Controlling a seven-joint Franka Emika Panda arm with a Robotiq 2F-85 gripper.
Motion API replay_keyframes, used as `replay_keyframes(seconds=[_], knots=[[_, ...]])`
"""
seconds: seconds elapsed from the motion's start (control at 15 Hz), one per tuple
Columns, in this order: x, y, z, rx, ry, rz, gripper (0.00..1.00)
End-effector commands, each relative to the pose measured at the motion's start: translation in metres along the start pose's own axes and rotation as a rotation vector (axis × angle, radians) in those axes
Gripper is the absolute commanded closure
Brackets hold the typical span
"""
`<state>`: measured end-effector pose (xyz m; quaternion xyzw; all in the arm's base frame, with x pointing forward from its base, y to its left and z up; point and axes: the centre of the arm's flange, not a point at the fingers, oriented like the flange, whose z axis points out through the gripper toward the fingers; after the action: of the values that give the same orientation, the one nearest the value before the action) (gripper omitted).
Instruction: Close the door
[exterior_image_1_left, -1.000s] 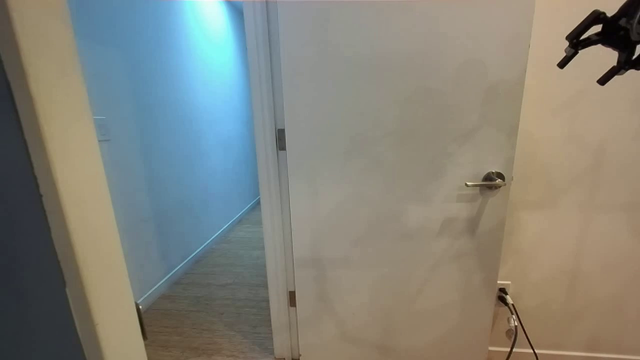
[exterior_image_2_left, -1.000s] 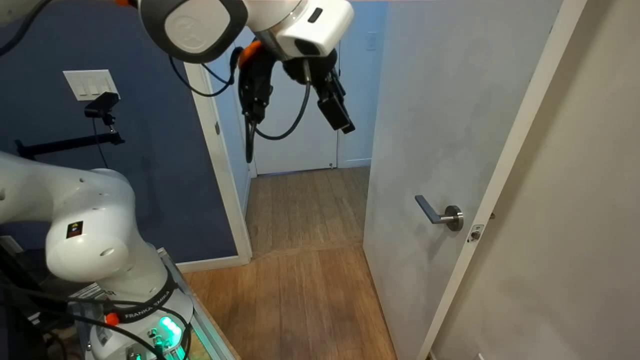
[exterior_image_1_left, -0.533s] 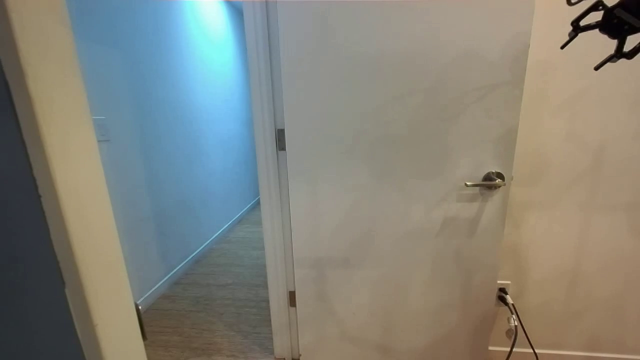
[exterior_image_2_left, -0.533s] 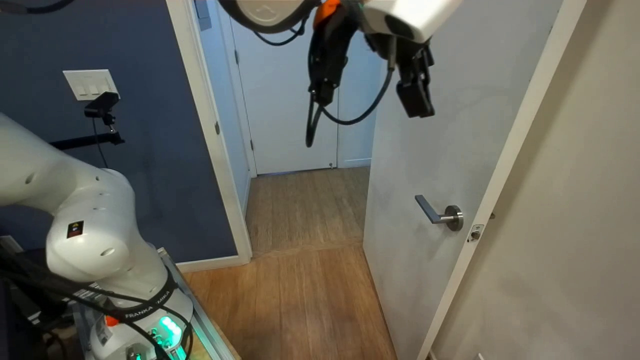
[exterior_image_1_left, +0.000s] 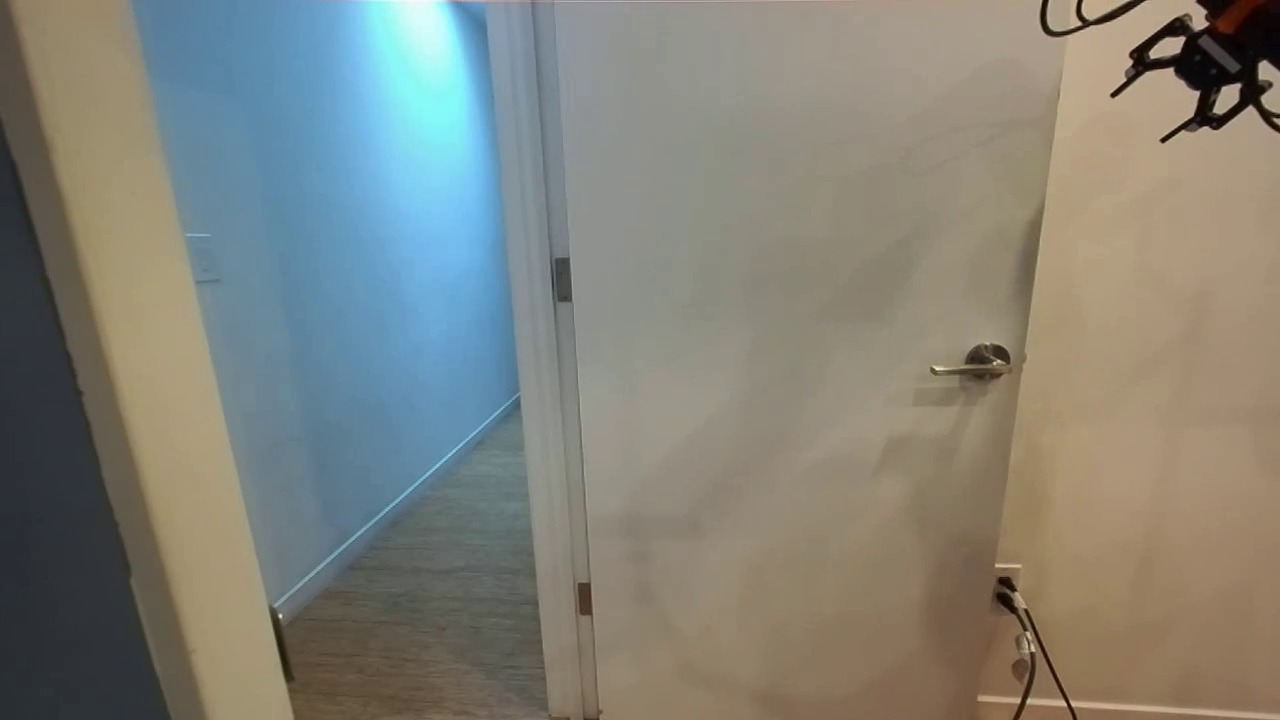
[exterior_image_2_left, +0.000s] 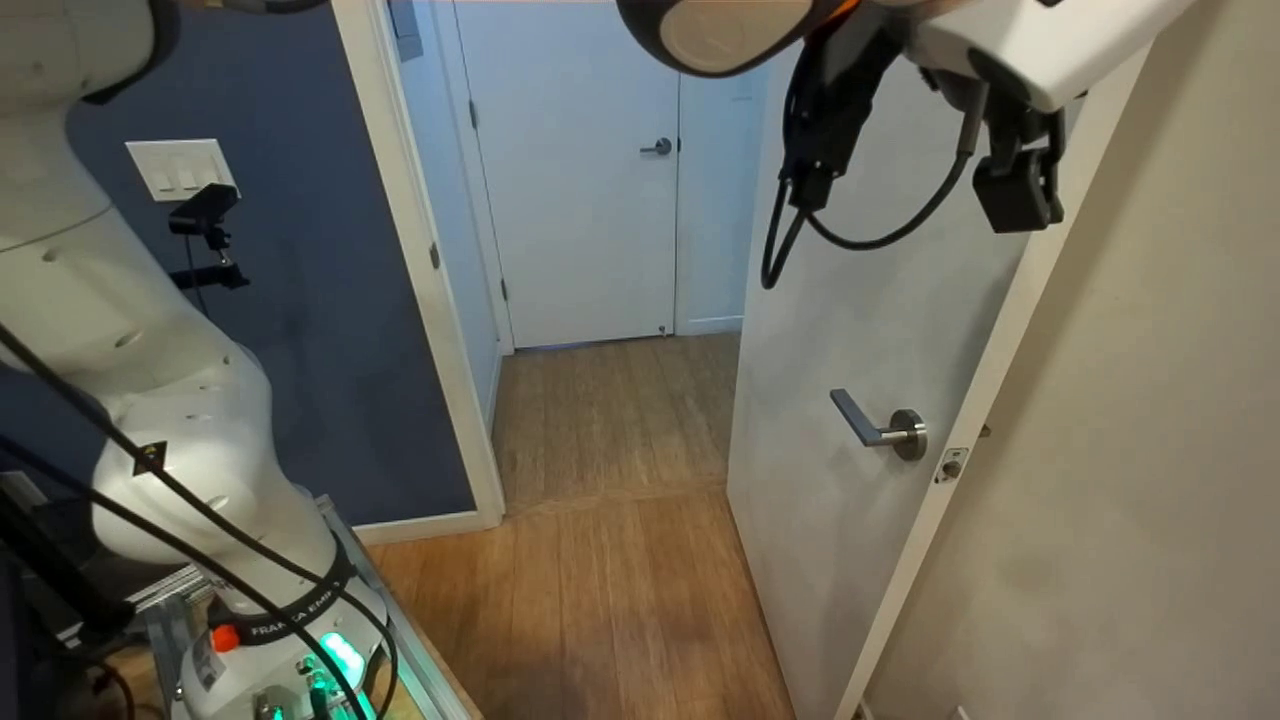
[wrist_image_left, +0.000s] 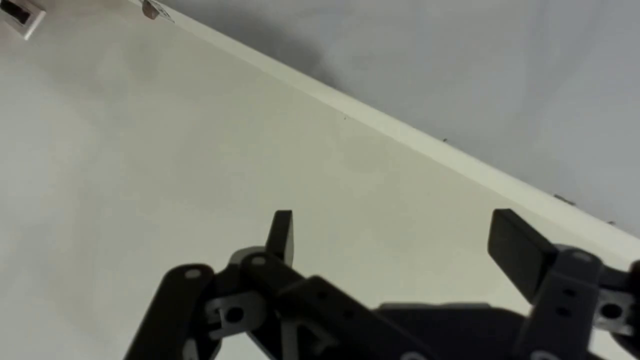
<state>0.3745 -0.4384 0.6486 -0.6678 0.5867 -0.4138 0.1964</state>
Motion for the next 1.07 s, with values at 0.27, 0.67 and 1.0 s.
replay_keyframes(seconds=[0.27, 0.67, 1.0], knots=[[0.009, -0.004, 0.000, 0.033, 0.028, 0.003, 0.00], [0.046, -0.018, 0.013, 0.114, 0.024, -0.041, 0.00], [0.062, -0.031, 0.025, 0.156, -0.030, -0.038, 0.00]])
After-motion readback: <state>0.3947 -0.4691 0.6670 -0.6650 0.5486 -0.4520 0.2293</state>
